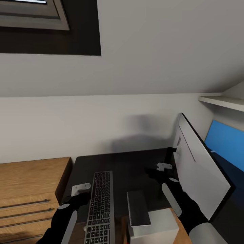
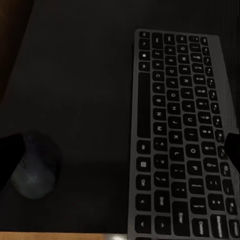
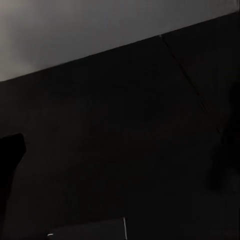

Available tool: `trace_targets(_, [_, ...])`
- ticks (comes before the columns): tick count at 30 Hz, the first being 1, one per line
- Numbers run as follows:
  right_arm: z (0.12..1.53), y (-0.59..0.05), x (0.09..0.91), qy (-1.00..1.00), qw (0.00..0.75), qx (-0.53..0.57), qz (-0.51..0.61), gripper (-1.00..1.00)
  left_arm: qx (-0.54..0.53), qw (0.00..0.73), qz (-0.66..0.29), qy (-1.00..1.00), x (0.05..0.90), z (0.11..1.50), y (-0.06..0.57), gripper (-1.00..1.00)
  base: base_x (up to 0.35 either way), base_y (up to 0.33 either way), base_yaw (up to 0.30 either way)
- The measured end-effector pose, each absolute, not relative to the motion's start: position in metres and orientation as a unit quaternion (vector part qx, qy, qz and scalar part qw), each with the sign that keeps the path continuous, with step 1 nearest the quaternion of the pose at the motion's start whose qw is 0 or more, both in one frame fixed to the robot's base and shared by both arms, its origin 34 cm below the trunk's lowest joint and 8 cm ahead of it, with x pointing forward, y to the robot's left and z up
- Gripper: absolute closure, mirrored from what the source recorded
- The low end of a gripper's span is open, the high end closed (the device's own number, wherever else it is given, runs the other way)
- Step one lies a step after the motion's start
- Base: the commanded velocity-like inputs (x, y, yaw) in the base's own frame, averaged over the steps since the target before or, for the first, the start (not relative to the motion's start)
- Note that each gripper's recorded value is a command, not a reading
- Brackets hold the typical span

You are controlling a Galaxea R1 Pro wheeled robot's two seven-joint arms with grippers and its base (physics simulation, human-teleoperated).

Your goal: In the bedroom, organize the workspace by keeping the computer under the desk, ensuring the monitor is on the desk, placing the keyboard on the desk next to the monitor, placing the mouse on the desk next to the keyboard, moving the folder from the swivel chair onto the desk next to the mouse, stacking the notebook on top of the folder with the pen on top of the notebook, and positioning the swivel chair next to the desk.

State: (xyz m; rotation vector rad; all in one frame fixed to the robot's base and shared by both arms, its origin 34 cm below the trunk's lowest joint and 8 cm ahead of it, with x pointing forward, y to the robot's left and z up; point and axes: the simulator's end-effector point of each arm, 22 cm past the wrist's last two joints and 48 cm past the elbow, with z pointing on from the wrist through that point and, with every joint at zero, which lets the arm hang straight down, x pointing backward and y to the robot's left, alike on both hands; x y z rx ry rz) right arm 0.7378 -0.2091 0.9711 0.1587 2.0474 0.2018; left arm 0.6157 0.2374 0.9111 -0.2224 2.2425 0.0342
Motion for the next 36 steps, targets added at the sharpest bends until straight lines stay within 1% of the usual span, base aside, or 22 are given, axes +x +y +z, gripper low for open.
trace_targets(9, [0.972, -0.226, 0.738, 0.851, 0.514, 0.082, 0.075, -1.0, -0.089, 0.433, 0.013, 0.897, 0.616, 0.914, 0.237, -1.0, 0.003, 0.0, -0.228])
trace_targets(19, [0.976, -0.231, 0.738, 0.849, 0.516, 0.089, 0.075, -1.0, -0.089, 0.438, 0.011, 0.894, 0.617, 0.92, 0.237, -1.0, 0.0, 0.0, -0.233])
trace_targets(23, [0.972, -0.248, 0.738, 0.85, 0.511, 0.112, 0.064, -1.0, -0.088, 0.442, 0.01, 0.893, 0.618, 0.924, 0.236, -1.0, 0.0, 0.0, -0.233])
trace_targets(36, [0.974, -0.269, 0.737, 0.845, 0.511, 0.142, 0.06, -1.0, -0.088, 0.449, 0.006, 0.889, 0.62, 0.933, 0.234, -1.0, 0.0, 0.0, -0.233])
